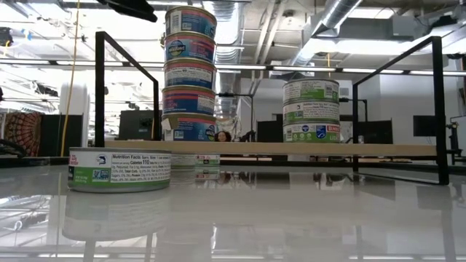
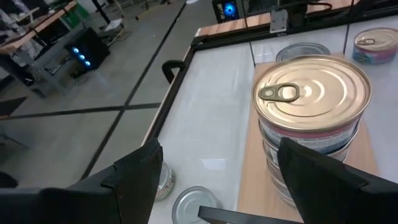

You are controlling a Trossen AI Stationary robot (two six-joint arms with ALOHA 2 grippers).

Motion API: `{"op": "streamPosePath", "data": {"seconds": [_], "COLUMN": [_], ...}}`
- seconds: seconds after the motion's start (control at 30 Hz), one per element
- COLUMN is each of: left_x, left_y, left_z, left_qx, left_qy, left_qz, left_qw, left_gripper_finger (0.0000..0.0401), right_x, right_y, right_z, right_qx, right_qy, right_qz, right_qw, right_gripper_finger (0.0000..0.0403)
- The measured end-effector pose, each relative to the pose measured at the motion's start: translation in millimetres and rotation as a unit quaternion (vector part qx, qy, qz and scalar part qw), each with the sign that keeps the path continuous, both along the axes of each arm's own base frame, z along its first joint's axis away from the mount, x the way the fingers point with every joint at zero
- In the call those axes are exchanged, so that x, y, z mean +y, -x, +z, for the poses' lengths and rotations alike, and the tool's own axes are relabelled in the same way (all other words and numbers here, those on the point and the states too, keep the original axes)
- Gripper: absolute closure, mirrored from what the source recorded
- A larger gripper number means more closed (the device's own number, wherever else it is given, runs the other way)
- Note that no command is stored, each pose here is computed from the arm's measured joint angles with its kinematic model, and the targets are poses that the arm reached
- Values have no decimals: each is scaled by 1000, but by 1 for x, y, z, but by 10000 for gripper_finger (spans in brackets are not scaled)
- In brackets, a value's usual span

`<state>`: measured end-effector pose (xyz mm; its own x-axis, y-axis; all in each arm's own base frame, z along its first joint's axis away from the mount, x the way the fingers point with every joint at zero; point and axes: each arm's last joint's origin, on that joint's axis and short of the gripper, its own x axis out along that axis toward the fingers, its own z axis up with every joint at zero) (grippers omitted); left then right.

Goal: Stack canned seafood by type on shelf
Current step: Stack the blue tuna can on top of the blue tuna can on the shelf

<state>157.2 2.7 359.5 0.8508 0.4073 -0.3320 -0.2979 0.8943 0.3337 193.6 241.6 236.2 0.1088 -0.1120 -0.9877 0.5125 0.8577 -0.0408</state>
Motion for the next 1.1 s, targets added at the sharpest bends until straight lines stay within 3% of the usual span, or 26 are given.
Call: {"op": "streamPosePath", "data": {"seconds": [0.1,0.23,0.37,0.57,0.77,0.97,1.1], "left_x": [0,0,0,1,1,1,1], "left_y": [0,1,1,2,2,1,1], "left_z": [0,-2,-3,-3,-2,-1,-1], "left_qx": [1,12,15,14,12,10,10], "left_qy": [-1,-1,0,-3,-9,-11,-11], "left_qz": [0,0,5,11,19,23,23], "left_qw": [1000,1000,1000,1000,1000,1000,1000], "left_gripper_finger": [99,99,99,99,99,99,99], "right_x": [0,6,15,19,24,25,28], "right_y": [3,-4,-5,4,5,4,1], "right_z": [-8,-25,-53,-79,-86,-85,-85], "right_qx": [19,32,68,104,111,96,77], "right_qy": [31,48,97,185,226,218,204], "right_qz": [-8,40,86,98,105,110,119], "right_qw": [999,998,989,972,962,965,969], "right_gripper_finger": [104,109,122,152,228,331,371]}}
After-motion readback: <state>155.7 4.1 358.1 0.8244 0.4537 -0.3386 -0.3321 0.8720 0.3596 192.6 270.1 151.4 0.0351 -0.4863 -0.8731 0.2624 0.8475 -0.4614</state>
